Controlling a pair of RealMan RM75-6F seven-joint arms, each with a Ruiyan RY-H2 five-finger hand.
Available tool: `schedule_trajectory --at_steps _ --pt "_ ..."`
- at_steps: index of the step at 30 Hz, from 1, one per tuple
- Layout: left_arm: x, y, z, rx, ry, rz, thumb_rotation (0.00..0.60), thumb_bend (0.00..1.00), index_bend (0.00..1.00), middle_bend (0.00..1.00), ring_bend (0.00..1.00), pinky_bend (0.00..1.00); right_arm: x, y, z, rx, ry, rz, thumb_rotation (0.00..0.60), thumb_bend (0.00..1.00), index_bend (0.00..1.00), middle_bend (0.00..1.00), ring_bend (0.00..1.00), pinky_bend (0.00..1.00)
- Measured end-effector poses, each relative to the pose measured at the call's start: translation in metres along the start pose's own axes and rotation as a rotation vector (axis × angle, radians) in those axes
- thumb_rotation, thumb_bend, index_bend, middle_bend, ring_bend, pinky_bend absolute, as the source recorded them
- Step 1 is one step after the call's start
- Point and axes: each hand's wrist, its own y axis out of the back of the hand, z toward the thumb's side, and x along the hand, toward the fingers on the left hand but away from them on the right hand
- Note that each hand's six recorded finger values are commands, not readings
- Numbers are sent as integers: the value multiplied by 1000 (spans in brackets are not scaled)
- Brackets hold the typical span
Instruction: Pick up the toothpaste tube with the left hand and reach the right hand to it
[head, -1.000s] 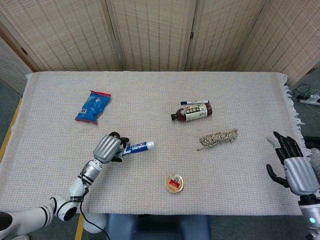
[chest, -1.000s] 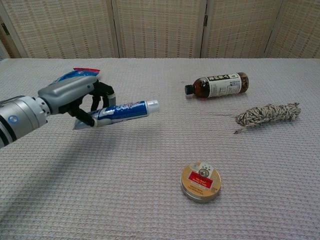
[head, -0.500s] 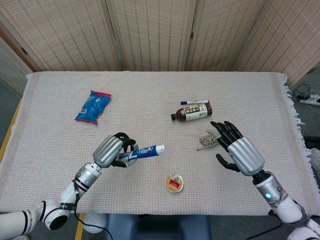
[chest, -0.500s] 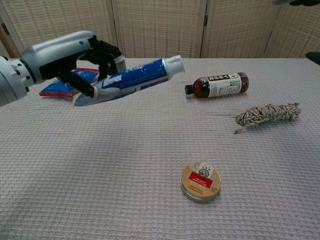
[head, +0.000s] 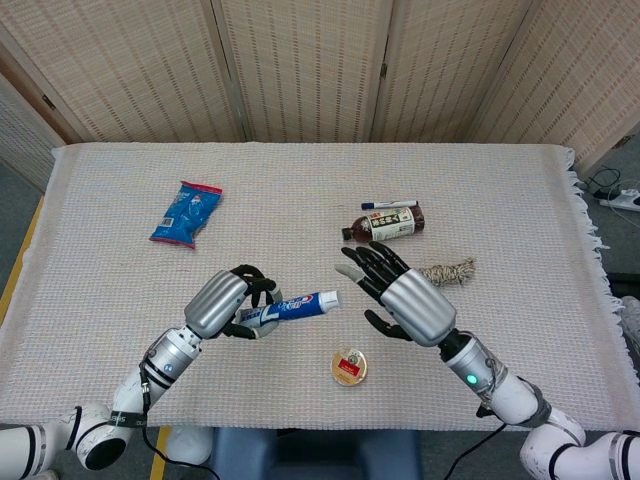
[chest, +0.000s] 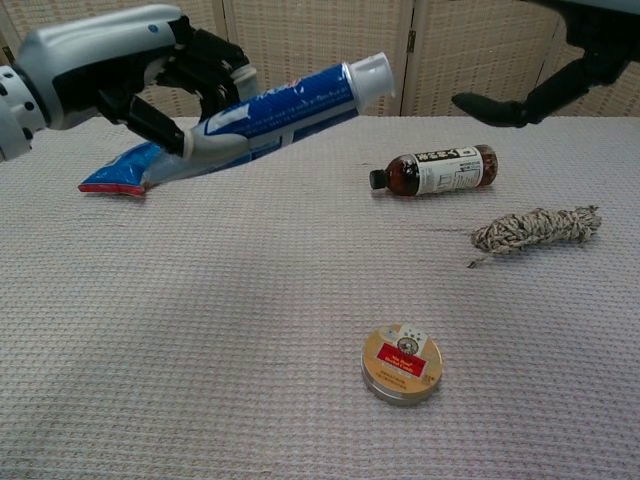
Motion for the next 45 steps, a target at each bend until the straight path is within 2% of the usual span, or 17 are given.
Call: schedule_trajectory --at_steps 11,34,45 --pt "-5 4 3 -5 -2 6 600 517 762 768 640 319 -17 1 17 -8 38 -4 600 496 0 0 0 0" --pt "-7 4 7 8 -12 -10 600 519 760 768 639 321 -38 -6 27 -9 55 19 600 496 0 0 0 0" --pt "-10 3 8 47 -18 -12 600 520 777 780 645 320 -44 -3 28 -3 57 8 600 496 0 0 0 0"
